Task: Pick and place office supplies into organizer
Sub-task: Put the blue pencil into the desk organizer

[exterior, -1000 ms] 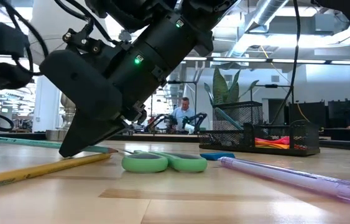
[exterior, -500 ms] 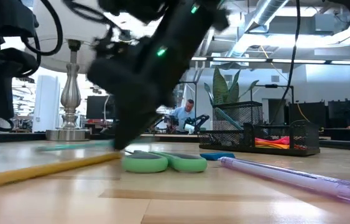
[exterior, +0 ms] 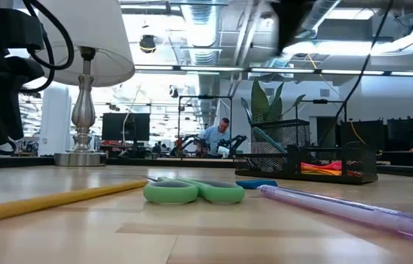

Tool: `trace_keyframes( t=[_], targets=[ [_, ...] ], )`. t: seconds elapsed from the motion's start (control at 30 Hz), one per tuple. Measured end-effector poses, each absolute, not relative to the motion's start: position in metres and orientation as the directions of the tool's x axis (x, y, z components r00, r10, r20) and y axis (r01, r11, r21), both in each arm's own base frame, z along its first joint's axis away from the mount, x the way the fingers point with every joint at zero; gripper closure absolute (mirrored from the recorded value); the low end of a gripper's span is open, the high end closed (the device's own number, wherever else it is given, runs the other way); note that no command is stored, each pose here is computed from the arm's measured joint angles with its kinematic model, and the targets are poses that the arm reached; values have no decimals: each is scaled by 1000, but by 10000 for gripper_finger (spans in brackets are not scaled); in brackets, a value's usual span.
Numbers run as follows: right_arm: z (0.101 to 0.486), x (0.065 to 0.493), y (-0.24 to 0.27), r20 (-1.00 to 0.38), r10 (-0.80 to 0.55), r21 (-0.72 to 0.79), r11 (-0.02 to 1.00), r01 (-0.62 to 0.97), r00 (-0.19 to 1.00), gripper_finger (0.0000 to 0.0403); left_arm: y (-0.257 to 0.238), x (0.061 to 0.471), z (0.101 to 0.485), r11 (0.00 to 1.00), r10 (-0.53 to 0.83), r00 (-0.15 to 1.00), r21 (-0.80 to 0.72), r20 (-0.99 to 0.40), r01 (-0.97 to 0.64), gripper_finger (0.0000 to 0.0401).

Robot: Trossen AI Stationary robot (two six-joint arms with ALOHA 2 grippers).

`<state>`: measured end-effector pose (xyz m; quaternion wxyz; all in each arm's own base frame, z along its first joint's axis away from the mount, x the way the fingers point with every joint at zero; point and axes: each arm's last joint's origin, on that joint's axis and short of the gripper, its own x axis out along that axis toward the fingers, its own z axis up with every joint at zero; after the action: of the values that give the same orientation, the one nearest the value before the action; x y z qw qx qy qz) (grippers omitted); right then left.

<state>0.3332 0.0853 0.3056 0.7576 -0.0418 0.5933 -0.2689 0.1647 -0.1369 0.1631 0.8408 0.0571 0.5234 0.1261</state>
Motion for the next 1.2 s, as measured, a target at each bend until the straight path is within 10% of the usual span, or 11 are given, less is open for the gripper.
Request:
trace_keyframes(
  t=[0.53, 1.2],
  targets=[
    [301, 325, -22, -966, -240, -252, 784, 567, -97, 386, -133, 164, 160, 941, 330, 457, 251, -826, -226, 294],
    [313, 318, -16, -999, 7, -27, 747, 665, -49, 388, -110, 138, 108, 932, 324, 458, 196, -828, -305, 294]
  ],
)
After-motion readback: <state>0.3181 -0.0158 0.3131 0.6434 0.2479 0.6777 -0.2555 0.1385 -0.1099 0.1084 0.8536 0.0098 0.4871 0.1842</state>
